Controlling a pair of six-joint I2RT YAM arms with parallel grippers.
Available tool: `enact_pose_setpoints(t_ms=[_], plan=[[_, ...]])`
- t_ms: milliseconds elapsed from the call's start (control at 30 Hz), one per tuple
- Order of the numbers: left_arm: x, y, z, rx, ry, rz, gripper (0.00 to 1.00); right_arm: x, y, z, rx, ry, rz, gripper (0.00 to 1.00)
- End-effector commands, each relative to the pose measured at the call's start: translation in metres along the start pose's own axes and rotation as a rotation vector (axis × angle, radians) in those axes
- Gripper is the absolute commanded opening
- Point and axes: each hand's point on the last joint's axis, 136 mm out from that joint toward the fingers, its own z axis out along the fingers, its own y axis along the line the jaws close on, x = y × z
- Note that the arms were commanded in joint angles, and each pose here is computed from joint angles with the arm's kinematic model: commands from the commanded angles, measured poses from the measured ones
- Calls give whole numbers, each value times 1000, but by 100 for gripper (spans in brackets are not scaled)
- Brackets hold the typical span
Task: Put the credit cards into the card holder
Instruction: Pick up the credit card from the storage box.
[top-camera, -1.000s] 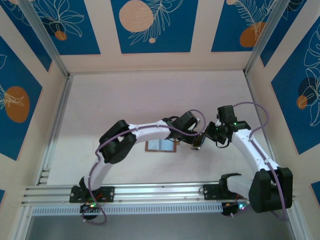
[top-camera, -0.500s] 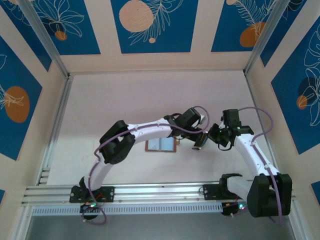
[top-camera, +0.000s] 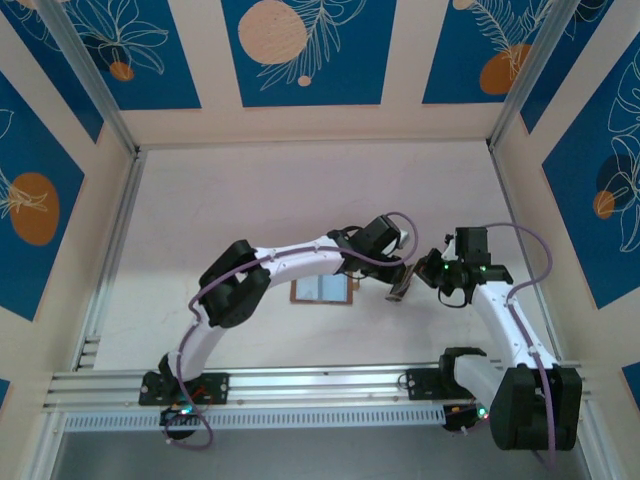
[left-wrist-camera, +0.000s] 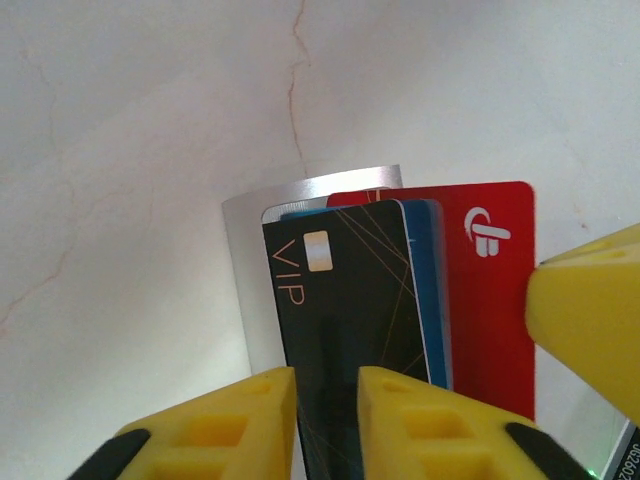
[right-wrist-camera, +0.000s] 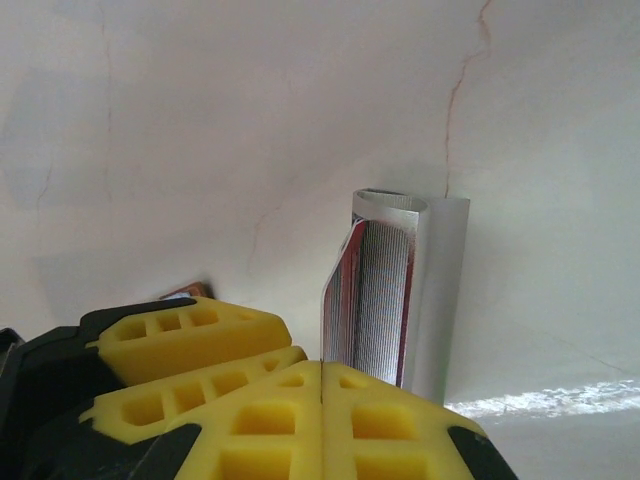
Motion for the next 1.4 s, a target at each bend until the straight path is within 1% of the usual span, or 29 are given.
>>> enact_pose_setpoints(t_ms=[0,67,100,200,300,400,533,667,833,900,967,1100,1267,1367], plan=[[7,7,1,15,22,14,31,3,4,4,-31,33,-6,0],[6,5,-3,31,20,22,37,3,1,7,-17,41,-2,0],[6,5,-4,43,30,21,38,3,1,9,-15,48,2,0],[9,10,-5,56,46,11,39,4,2,12,-29,58,6,0],[12,12,-7,68,56,14,42,3,4,12,-41,55,1,0],[12,11,-9,106,56,-4,44,3,8,10,-59,49,-8,0],[11,10,-14,120,54,-2,47,3,9,10,-68,46,-13,0],[7,10,-22,131,34,-15,51,4,9,13,-81,58,-11,0],[0,18,-35,98,-1,-30,56,5,8,13,-78,58,-10,0],[2,18,-34,98,9,-24,55,4,6,10,-60,46,-6,0],[2,17,-31,104,16,-23,52,4,1,6,-29,28,2,0],[3,18,-26,112,25,-29,49,5,3,-2,-36,10,-3,0],[3,23,-29,82,20,-28,50,3,0,-14,-3,-32,0,0],[2,28,-34,63,17,-33,50,4,-4,-18,32,-30,16,0]])
